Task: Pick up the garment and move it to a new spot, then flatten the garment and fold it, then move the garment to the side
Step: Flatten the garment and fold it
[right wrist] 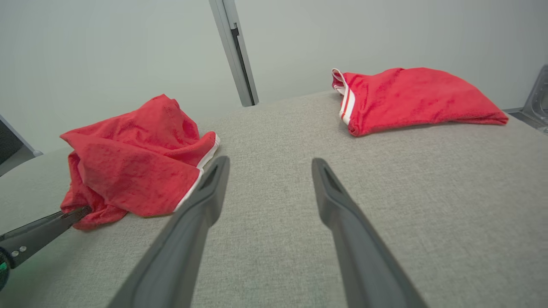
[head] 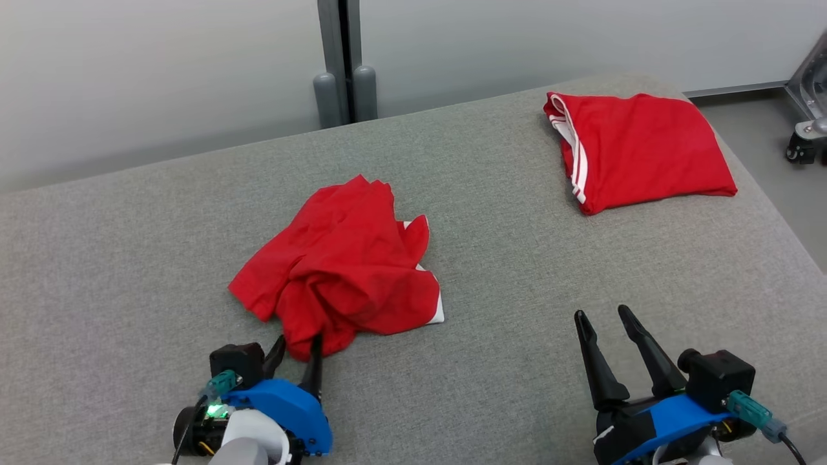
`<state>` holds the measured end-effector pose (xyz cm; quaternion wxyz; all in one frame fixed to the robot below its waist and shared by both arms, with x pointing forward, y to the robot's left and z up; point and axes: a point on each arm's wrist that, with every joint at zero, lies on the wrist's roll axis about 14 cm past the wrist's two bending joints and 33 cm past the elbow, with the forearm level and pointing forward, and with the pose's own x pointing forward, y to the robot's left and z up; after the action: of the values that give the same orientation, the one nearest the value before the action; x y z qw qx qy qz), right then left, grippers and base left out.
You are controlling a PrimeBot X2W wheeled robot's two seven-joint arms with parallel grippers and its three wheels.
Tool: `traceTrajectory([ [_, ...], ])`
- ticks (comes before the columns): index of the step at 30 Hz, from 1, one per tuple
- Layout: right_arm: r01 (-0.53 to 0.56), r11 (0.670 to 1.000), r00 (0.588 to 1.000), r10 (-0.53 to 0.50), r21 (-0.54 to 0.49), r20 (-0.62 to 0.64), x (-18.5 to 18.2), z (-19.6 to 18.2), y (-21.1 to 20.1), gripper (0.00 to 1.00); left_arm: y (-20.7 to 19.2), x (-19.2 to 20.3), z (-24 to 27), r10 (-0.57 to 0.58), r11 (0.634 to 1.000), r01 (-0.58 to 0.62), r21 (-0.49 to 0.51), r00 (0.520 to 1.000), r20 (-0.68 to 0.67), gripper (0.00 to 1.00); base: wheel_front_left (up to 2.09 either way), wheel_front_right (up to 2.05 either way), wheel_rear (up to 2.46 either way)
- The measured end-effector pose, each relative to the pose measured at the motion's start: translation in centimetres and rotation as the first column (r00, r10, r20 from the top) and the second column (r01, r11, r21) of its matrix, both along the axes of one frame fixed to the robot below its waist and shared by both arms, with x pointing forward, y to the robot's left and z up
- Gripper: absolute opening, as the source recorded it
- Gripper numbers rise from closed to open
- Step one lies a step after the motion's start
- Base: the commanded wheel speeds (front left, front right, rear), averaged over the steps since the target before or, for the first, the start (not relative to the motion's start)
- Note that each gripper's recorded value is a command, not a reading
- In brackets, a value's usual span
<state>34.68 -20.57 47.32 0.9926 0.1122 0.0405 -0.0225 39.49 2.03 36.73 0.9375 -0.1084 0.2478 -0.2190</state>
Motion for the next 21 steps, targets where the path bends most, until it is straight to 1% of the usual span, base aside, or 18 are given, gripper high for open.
traceTrajectory([
  [2, 0.009, 1.0, 1.0, -0.009, -0.001, 0.002, -0.2, 0.1, -0.3, 1.0, 0.0, 0.4, 0.0, 0.013, 1.0, -0.013, -0.002, 1.0, -0.006, 0.0, 0.0, 0.0, 0.0],
  [5, 0.017, 1.0, 1.0, -0.017, -0.002, 0.005, -0.3, 0.2, -0.5, 1.0, 0.2, 1.5, 0.9, 0.043, 0.999, -0.042, -0.017, 0.999, 0.032, 0.0, 0.0, 0.0, 0.0],
  [7, 0.021, 1.0, 1.0, -0.021, -0.001, 0.007, -0.4, 0.3, -0.6, 1.0, -0.1, 2.8, 2.7, 0.056, 0.998, -0.052, -0.043, 0.994, 0.097, 0.0, 0.0, 0.0, 0.0],
  [10, 0.023, 1.0, 1.0, -0.023, -0.001, 0.014, -0.5, 0.5, -0.7, 1.0, -1.1, 5.0, 6.7, 0.046, 0.997, -0.03, -0.074, 0.974, 0.223, 0.0, 0.0, 0.0, 0.0],
  [14, 0.017, 1.0, 1.0, -0.017, 0.0, 0.019, -0.4, 0.7, -0.6, 1.0, -3.3, 7.0, 12.2, -0.006, 0.995, 0.043, -0.088, 0.925, 0.379, 0.0, 0.0, 0.0, 0.0],
  [21, 0.01, 1.0, 1.0, -0.01, 0.002, 0.017, -0.3, 0.7, -0.3, 1.0, -8.3, 8.5, 20.4, -0.123, 0.975, 0.205, -0.088, 0.821, 0.558, 0.0, 0.0, 0.0, 0.0],
])
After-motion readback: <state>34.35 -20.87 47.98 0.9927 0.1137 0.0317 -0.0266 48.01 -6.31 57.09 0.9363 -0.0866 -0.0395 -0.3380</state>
